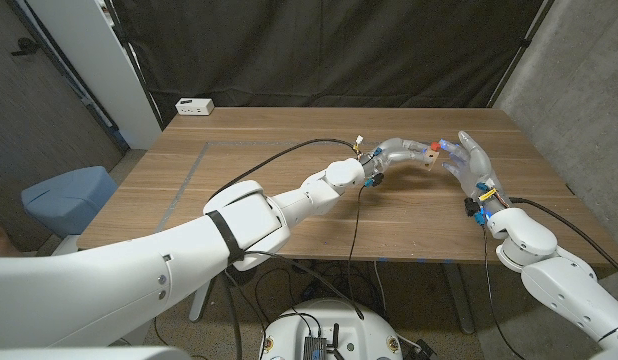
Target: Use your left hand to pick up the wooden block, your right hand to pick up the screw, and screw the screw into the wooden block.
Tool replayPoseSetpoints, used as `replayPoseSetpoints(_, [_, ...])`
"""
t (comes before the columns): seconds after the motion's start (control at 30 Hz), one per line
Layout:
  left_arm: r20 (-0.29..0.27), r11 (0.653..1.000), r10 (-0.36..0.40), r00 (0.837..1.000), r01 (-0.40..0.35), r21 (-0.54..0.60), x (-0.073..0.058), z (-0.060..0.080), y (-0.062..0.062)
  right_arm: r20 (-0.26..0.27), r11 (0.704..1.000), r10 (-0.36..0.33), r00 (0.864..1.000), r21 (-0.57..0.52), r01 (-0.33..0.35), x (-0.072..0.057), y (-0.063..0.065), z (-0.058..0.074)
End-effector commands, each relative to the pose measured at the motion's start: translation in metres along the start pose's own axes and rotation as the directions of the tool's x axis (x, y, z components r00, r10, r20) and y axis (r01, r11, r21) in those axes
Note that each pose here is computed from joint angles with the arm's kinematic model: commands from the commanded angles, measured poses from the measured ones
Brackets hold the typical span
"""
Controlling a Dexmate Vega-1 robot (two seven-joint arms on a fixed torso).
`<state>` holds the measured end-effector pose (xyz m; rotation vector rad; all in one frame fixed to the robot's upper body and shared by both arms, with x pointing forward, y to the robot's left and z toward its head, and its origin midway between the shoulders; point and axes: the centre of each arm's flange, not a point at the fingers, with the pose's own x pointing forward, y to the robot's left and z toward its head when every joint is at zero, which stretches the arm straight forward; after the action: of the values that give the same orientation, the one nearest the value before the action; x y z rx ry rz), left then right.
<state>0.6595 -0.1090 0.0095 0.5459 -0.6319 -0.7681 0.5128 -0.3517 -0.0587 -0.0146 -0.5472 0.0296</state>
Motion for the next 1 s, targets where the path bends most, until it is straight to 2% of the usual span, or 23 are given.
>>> replayPoseSetpoints(0.03, [0.016,1.000,-0.004,1.000,0.004,-0.004,-0.0031,-0.0014,-0.0026,0.005,1.000,0.020,1.000,0.002,-0.020,0.0022,0.0030,0.0003])
replayPoseSetpoints(1.0, [0.008,1.000,-0.006,1.000,0.006,-0.006,-0.0021,-0.0016,-0.0022,0.016,1.000,-0.018,1.000,-0.002,0.018,-0.0039,0.0038,0.0032])
